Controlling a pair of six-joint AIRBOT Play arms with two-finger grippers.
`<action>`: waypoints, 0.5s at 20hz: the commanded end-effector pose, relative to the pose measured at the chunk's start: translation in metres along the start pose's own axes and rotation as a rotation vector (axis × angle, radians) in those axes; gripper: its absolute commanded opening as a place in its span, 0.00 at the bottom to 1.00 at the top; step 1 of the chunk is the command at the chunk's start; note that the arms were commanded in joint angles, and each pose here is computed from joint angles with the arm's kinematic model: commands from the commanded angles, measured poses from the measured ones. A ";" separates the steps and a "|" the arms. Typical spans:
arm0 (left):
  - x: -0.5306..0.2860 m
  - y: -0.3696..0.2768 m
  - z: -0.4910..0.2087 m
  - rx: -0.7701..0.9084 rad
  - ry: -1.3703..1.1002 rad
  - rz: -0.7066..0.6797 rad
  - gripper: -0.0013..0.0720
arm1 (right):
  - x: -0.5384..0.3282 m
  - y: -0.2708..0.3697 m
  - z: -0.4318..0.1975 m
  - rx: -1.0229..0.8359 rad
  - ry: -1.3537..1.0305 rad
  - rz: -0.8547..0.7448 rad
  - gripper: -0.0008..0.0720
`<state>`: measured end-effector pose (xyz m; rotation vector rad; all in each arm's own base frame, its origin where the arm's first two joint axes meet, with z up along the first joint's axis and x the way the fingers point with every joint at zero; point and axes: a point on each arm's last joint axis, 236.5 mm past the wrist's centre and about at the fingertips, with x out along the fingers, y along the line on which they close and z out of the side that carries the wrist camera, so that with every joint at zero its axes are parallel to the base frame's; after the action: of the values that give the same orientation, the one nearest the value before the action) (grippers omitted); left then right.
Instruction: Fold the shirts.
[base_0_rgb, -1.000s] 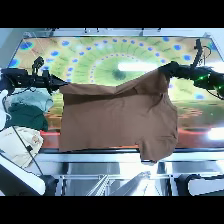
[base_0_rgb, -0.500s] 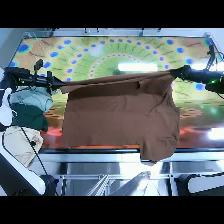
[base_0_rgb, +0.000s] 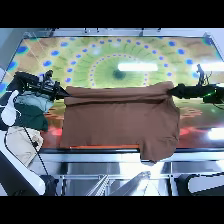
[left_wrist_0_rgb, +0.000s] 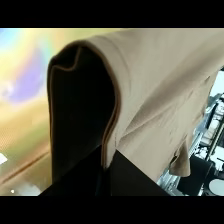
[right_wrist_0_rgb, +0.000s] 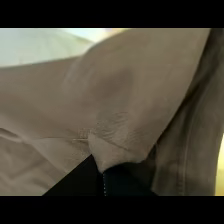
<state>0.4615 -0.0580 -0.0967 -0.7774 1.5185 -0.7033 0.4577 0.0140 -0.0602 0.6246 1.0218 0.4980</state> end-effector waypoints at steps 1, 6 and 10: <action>0.008 0.005 -0.008 -0.017 0.042 0.035 0.04 | 0.003 -0.014 -0.028 0.033 0.090 -0.044 0.07; -0.016 -0.019 -0.012 -0.025 0.085 0.024 0.88 | -0.029 -0.024 -0.039 0.076 0.148 -0.165 0.58; -0.041 -0.040 -0.035 -0.037 0.089 0.026 0.89 | -0.092 -0.035 -0.088 0.245 0.270 -0.326 0.58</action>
<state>0.4468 -0.0537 -0.0582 -0.7544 1.6069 -0.7053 0.3923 -0.0250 -0.0625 0.5853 1.2707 0.3218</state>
